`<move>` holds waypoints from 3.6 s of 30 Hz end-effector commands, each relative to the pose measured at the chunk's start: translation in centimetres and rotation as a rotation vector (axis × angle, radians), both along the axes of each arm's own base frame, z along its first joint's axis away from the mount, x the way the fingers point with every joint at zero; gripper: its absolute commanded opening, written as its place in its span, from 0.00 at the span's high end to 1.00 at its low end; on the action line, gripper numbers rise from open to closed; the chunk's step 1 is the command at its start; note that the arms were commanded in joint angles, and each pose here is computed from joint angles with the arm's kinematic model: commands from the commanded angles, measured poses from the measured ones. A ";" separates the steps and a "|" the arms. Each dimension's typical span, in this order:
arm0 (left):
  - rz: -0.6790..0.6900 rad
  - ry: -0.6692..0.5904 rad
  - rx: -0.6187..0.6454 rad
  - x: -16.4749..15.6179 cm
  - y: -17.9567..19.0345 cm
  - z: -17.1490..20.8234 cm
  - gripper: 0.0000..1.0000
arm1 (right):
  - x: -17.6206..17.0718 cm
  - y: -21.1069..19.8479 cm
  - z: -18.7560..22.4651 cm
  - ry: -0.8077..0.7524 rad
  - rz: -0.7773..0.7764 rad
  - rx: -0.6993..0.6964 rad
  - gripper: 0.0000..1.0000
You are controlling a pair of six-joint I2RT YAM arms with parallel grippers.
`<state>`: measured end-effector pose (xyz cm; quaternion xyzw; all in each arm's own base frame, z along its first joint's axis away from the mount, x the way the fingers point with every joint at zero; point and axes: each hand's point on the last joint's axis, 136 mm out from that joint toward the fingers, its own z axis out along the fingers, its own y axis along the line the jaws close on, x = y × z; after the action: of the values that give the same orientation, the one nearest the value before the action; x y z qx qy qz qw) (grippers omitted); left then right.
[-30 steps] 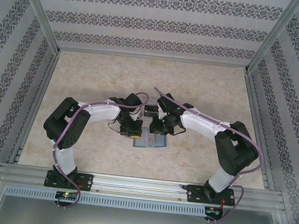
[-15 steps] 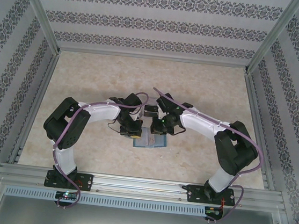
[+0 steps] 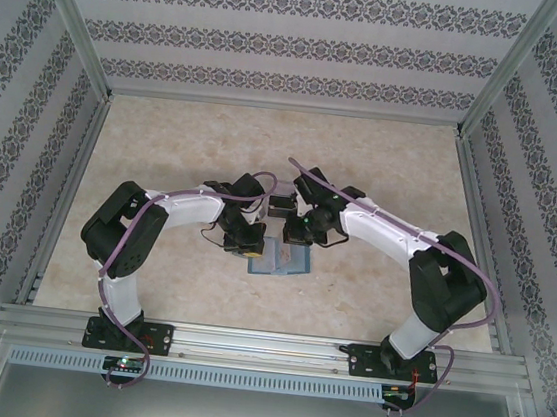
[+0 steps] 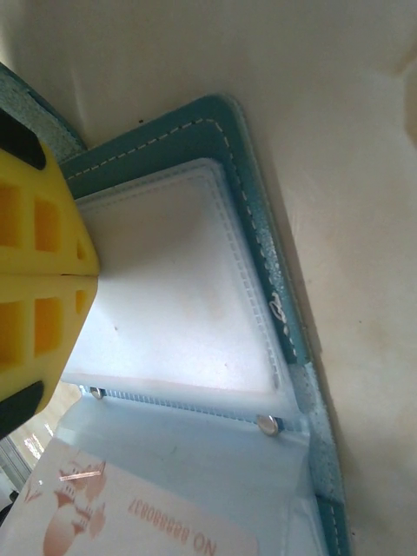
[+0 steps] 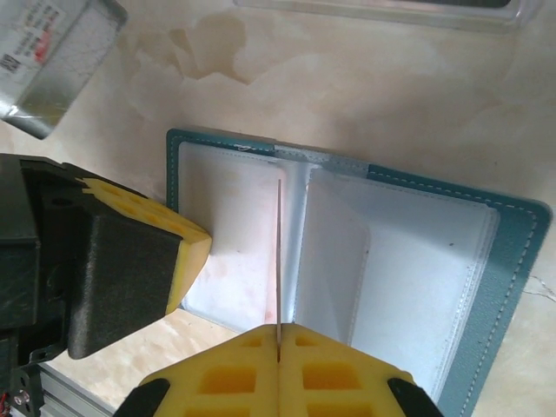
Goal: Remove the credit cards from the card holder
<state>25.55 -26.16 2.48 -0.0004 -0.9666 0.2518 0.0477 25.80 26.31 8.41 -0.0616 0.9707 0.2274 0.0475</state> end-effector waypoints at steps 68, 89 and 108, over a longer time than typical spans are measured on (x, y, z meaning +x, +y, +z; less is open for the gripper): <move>-0.013 -0.042 0.123 -1.5 2.0 1.9 0.93 | 13.2 -0.8 7.6 -0.601 1.109 -0.172 1.00; -0.023 -0.008 0.034 -1.8 0.5 1.9 0.94 | 14.1 1.4 2.4 -0.441 1.225 -0.169 0.96; -0.020 -0.004 0.022 -1.7 0.1 1.9 0.94 | 15.4 1.6 5.7 -0.532 1.163 -0.193 0.76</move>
<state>24.13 -25.71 4.26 -0.0086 -0.9713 0.2331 0.0464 41.00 27.71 10.65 -0.6444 0.7493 0.1057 0.1098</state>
